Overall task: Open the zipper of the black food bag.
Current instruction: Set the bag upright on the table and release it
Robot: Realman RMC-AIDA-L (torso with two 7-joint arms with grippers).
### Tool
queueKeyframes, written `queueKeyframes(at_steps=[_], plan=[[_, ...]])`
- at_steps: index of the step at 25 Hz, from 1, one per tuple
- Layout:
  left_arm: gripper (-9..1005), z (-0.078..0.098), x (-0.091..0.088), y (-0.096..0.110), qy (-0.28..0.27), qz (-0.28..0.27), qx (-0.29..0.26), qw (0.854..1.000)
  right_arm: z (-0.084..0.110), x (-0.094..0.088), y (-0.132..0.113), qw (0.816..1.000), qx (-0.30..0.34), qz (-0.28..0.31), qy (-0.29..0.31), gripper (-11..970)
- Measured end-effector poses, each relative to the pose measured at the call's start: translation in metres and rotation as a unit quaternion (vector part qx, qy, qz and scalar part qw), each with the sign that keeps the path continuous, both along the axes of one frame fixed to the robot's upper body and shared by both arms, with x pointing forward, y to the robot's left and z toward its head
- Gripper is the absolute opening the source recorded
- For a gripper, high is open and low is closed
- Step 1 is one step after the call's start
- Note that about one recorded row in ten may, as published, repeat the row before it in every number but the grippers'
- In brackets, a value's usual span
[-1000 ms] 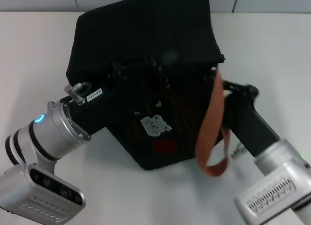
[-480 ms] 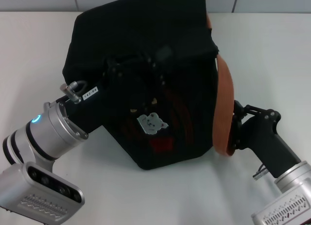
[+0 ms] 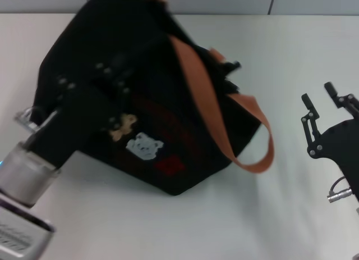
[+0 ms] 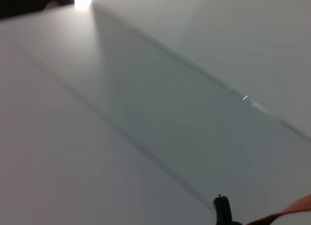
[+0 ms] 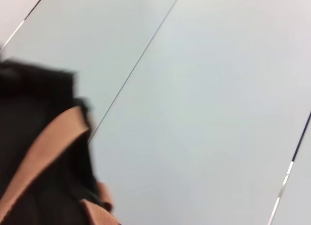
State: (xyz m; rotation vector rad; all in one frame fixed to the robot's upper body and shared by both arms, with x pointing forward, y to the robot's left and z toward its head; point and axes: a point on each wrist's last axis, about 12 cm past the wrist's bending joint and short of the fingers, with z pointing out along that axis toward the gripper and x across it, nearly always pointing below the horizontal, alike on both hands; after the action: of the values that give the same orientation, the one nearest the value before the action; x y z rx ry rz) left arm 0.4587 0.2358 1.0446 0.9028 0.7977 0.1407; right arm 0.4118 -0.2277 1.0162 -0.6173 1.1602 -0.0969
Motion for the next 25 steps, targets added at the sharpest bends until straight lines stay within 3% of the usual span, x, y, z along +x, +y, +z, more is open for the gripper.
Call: queueKeyframes(at_steps=[1,3,6,10,11,13,15,16,17,19,25], plan=[[93,-0.007,-0.011,0.012,0.042,0.025,-0.034,0.998,0.001,0.001,-0.001,1.0,0.022,0.009,0.004,196],[93,-0.01,-0.014,0.017,0.062,0.038,-0.049,0.996,0.002,0.003,-0.001,0.999,0.03,0.012,0.006,263],[93,-0.025,-0.027,0.036,0.148,0.086,-0.105,0.98,0.003,0.007,0.0,0.998,0.049,0.024,0.012,365],[93,-0.036,-0.034,0.037,0.208,0.083,-0.127,0.966,0.005,0.012,0.002,0.997,0.071,0.038,0.019,512],[93,-0.042,-0.036,0.028,0.242,0.063,-0.128,0.96,0.006,0.013,0.002,0.996,0.081,0.043,0.022,552],[93,-0.043,-0.036,0.024,0.249,0.055,-0.127,0.959,0.006,0.014,0.003,0.995,0.085,0.045,0.023,632],[93,-0.045,-0.035,0.008,0.267,0.022,-0.124,0.956,0.007,0.016,0.003,0.995,0.089,0.049,0.024,685],[93,-0.044,-0.032,-0.012,0.28,-0.018,-0.121,0.952,0.008,0.017,0.003,0.994,0.092,0.051,0.025,711],[93,-0.044,-0.032,-0.012,0.28,-0.018,-0.121,0.952,0.008,0.017,0.003,0.994,0.092,0.051,0.025,737],[93,-0.039,-0.029,-0.033,0.285,-0.069,-0.117,0.949,0.008,0.017,0.001,0.993,0.099,0.054,0.025,790],[93,-0.032,-0.023,-0.051,0.282,-0.113,-0.117,0.946,0.009,0.015,-0.005,0.991,0.117,0.054,0.026,788]])
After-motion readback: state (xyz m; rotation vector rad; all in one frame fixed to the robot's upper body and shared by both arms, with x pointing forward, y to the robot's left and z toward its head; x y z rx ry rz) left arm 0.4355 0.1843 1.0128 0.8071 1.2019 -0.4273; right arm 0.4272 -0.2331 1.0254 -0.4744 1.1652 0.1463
